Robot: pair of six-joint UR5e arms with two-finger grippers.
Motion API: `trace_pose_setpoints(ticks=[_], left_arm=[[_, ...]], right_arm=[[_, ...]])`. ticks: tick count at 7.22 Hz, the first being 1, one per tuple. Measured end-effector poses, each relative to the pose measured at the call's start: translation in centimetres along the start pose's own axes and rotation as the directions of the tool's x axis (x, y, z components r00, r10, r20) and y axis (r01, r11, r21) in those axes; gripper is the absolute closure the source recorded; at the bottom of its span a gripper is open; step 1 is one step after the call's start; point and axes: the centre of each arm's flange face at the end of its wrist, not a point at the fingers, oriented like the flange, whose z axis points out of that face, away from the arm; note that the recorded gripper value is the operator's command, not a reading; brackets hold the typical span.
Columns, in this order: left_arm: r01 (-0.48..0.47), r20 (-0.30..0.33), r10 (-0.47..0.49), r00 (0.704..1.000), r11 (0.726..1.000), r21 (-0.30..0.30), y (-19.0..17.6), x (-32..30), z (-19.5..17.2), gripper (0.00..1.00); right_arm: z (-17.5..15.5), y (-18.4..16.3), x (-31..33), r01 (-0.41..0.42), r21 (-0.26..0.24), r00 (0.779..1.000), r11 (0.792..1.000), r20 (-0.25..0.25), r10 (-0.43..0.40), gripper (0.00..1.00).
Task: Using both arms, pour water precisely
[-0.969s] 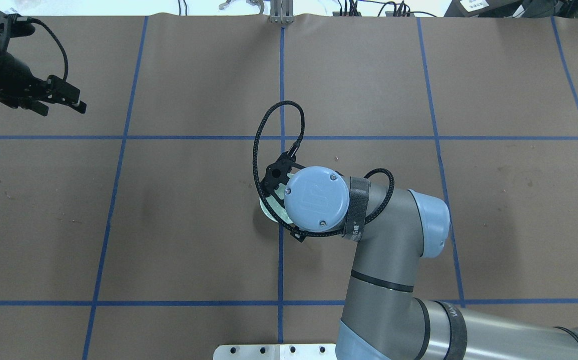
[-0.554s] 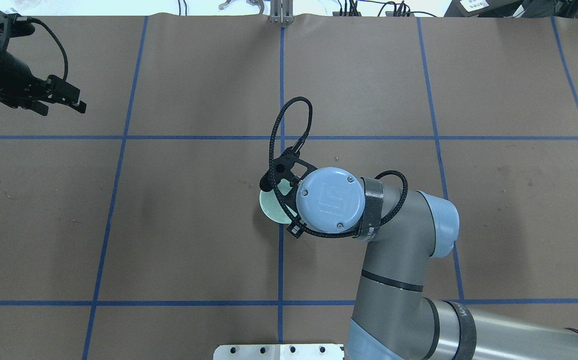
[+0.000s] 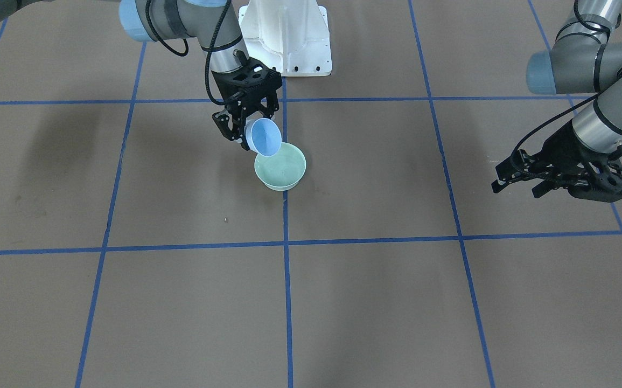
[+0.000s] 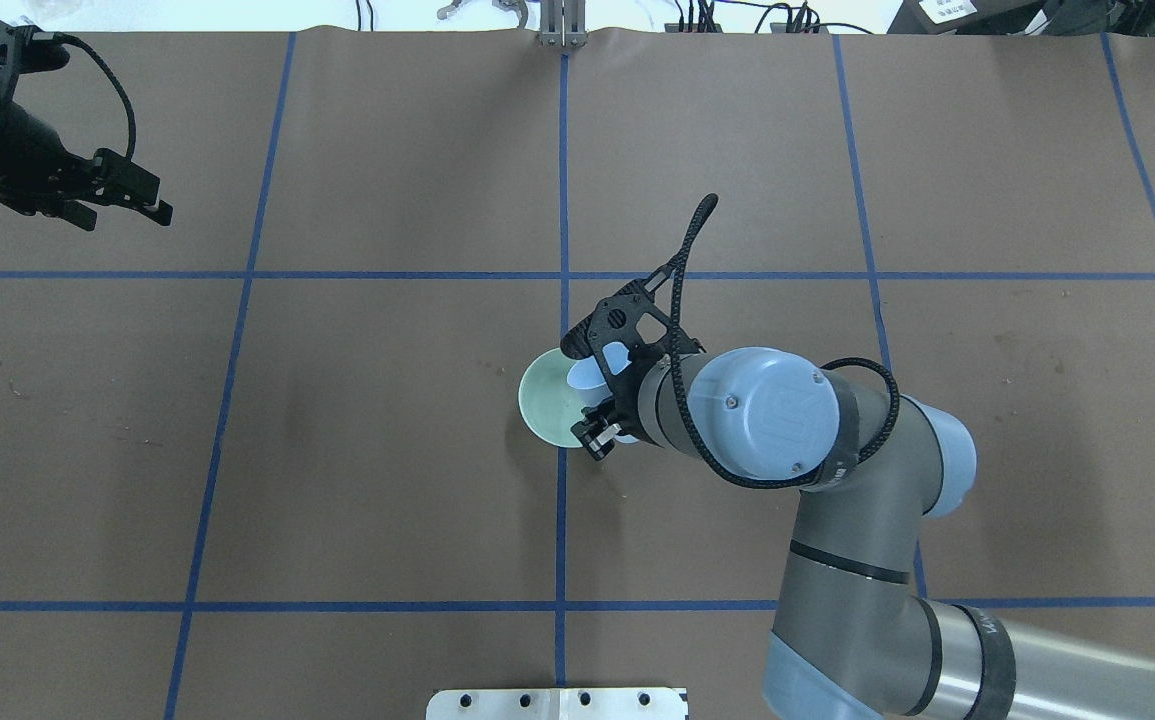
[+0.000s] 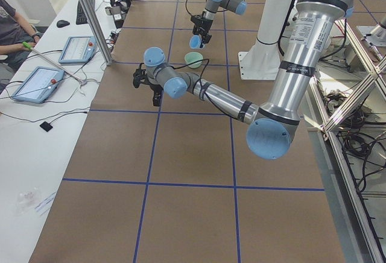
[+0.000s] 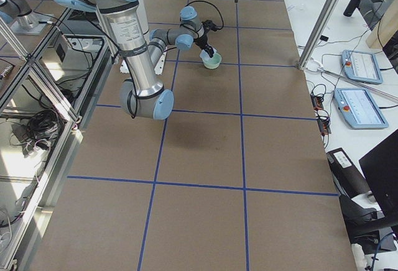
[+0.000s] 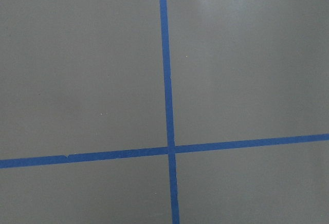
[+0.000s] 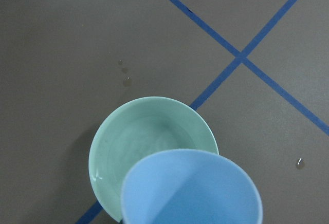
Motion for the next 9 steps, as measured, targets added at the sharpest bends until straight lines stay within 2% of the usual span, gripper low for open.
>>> trace_pose_setpoints(ticks=[2, 4, 6, 9], left_arm=[[0.0, 0.0, 0.0, 1.0, 1.0, 0.002, 0.0, 0.0, -0.1, 0.01], [0.0, -0.001, 0.0, 1.0, 1.0, 0.001, 0.0, 0.1, -0.1, 0.01], [-0.001, -0.002, 0.001, 1.0, 1.0, -0.001, 0.1, 0.2, -0.1, 0.01], [0.0, -0.003, 0.0, 1.0, 1.0, 0.0, 0.1, 0.2, -0.2, 0.01]], right_arm=[[-4.2, 0.3, 4.0, -0.099, 0.077, 0.995, 0.992, 0.003, 0.099, 1.0], [-7.2, 1.4, 9.6, -0.207, 0.163, 0.978, 0.965, -0.001, 0.21, 1.0], [-7.4, 6.0, 17.7, -0.273, 0.268, 0.961, 0.924, 0.026, 0.277, 1.0], [-8.5, 13.7, 29.5, -0.308, 0.39, 0.941, 0.868, -0.007, 0.338, 1.0]])
